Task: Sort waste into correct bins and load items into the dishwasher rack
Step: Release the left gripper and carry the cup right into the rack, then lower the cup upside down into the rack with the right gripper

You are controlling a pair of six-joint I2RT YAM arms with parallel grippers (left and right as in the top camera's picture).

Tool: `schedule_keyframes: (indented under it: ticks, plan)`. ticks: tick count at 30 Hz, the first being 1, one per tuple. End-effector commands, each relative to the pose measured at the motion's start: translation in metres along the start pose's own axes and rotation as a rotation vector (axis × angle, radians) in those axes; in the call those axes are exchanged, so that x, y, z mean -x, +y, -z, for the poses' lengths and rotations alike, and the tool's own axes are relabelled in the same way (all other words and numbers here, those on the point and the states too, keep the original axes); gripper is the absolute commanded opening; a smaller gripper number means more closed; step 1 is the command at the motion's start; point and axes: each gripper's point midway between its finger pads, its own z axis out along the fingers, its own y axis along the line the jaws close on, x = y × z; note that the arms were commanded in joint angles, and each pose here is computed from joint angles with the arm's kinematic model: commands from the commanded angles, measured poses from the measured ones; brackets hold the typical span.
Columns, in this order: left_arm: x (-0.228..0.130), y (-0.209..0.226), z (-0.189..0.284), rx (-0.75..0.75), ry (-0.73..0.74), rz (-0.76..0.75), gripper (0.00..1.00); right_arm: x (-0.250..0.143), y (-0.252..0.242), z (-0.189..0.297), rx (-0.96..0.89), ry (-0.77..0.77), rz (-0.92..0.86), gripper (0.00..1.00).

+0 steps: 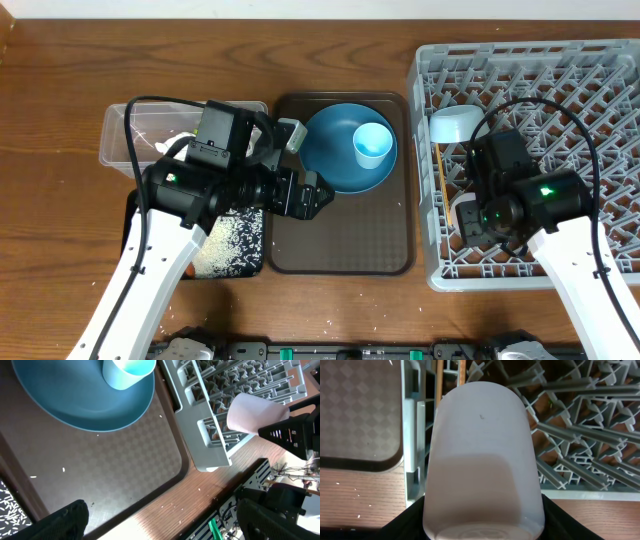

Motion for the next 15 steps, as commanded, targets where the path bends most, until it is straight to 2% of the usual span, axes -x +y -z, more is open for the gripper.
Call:
schedule_keyframes:
  ticks: [1,15]
  plan:
    - [0.0016,-0.0009,0.0029,0.007,-0.010,-0.008,0.96,-0.0040,0.0034,-0.0034,0.007,0.017,-0.008,0.52]
    - [0.0016,-0.0009,0.0029,0.007,-0.010,-0.008,0.97,-0.0061,0.0034,-0.0053,0.006,0.025,-0.007,0.56]
